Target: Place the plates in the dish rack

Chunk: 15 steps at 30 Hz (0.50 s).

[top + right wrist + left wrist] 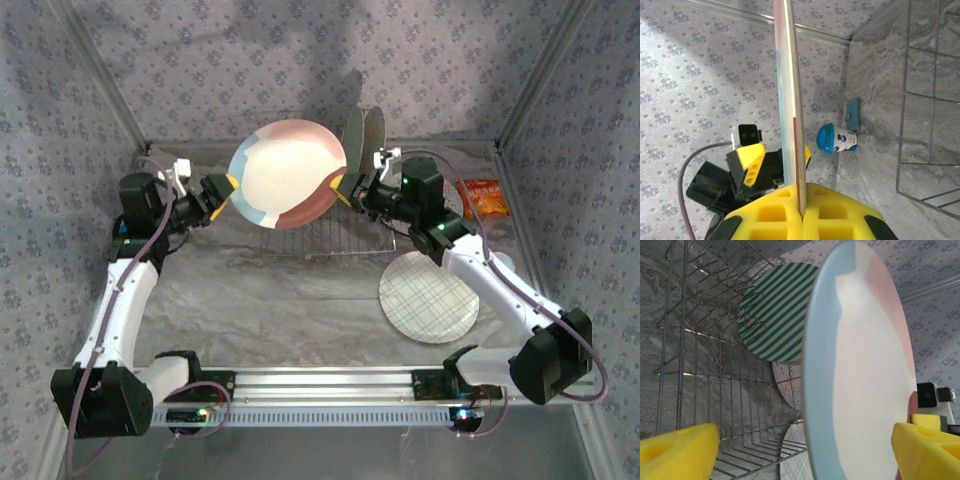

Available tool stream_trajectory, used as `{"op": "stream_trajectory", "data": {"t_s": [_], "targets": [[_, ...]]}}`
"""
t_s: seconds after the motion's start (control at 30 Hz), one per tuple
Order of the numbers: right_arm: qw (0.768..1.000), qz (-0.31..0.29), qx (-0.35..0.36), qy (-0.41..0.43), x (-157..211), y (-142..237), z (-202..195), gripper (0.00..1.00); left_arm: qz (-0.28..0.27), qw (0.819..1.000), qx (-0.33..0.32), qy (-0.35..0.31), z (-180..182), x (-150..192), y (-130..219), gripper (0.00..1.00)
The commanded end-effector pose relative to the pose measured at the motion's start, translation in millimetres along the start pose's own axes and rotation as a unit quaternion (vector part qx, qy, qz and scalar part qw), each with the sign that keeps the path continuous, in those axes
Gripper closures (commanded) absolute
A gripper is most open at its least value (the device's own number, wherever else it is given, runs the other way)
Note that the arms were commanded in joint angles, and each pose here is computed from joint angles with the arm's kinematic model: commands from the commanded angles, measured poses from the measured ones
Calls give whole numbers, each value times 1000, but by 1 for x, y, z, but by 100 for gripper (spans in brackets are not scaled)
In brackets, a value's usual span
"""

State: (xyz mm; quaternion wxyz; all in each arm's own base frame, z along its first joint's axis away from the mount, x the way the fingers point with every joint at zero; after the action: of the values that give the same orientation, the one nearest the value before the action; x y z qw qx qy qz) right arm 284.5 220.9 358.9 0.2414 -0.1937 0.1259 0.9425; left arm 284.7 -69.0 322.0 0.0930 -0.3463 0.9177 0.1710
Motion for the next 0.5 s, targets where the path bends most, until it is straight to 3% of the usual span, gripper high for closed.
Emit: {"op": "stream_trajectory", "data": {"t_s": [0.0, 0.23, 0.4, 0.47], "targets": [[998, -22, -50, 20, -6, -2, 24, 100, -13, 1000, 26, -9, -11, -5, -1, 15], [998, -10, -53, 11, 1, -17, 19, 100, -25, 999, 37, 2, -13, -8, -1, 33], [998, -5, -57, 1, 3, -23, 14, 100, -30, 998, 46, 10, -13, -9, -2, 62], [999, -4, -53, 0, 3, -24, 12, 100, -32, 998, 45, 11, -12, -9, -1, 67]]}}
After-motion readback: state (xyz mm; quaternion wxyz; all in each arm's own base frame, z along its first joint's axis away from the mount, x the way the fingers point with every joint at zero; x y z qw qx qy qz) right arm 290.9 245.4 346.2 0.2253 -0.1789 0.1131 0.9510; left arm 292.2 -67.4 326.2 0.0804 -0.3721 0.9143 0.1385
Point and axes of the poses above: each hand's point on the last joint's axis, 136 mm out from that joint toward the fingers, its own y axis back along the fingers, its own z axis along the line the jaws close on, x = y × z, the point moved 7 cm from there along y, back along the fingers, and after that the axes turned 9 degrees about y, right-handed, at the moved point
